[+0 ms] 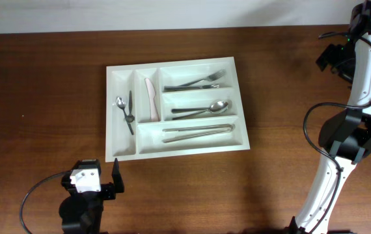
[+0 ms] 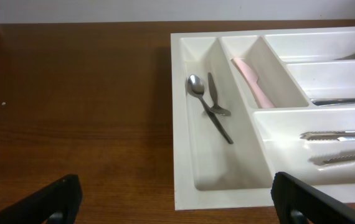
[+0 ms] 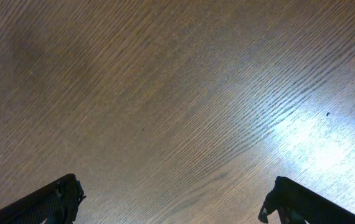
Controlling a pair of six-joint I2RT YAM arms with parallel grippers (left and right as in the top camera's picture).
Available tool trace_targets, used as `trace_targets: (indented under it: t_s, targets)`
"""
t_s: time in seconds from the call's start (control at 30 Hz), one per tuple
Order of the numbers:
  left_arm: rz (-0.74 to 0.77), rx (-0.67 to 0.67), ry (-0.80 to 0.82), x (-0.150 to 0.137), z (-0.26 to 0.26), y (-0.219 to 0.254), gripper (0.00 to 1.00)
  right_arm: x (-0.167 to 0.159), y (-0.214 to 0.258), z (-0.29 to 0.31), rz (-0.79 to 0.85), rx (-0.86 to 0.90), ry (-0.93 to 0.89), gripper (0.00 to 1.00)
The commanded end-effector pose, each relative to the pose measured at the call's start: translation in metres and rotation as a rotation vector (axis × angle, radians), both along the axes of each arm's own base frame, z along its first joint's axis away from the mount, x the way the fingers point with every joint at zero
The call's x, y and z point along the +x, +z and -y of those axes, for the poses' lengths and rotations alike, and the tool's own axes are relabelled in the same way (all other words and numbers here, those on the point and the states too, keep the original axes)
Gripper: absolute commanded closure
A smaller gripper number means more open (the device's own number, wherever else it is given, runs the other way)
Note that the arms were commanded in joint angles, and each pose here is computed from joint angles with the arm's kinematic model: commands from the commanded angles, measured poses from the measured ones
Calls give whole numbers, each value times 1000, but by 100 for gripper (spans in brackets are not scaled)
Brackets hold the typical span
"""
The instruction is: Pack container
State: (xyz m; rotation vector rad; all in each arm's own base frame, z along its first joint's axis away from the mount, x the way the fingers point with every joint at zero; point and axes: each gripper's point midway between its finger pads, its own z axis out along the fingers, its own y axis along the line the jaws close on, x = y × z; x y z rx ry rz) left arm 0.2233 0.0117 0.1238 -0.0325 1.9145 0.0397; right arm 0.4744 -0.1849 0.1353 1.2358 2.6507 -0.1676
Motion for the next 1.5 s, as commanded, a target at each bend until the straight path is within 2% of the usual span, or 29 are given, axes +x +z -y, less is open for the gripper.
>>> trace_targets:
  t_s: [0.0,0.27,0.43,0.57,0.7,0.87,1.03,1.2,1.47]
  targets:
    - [1,13,-21,-1,3,0,1,1,24,2,53,-21,0,1]
    - [1,14,-21,-1,3,0,1,3,24,-4,53,-20,12,1]
    - [1,14,-21,-1,3,0,1,16,37,-47,81,-25,100,1]
    - [1,14,-21,-1,3,0,1,26,73,-133,154,-32,270,1]
    - [1,14,-21,-1,3,0,1,23,96,-204,201,-38,421,1]
    - [1,14,-21,-1,3,0,1,8,134,-262,267,-110,616,1]
    - [1,14,-21,-1,3,0,1,13,205,-275,530,-203,601,1]
    - [1,14,-21,-1,3,0,1,-13,243,-257,708,-226,549,1]
    - [1,14,-21,-1,3,0,1,-105,234,-209,855,-242,465,1]
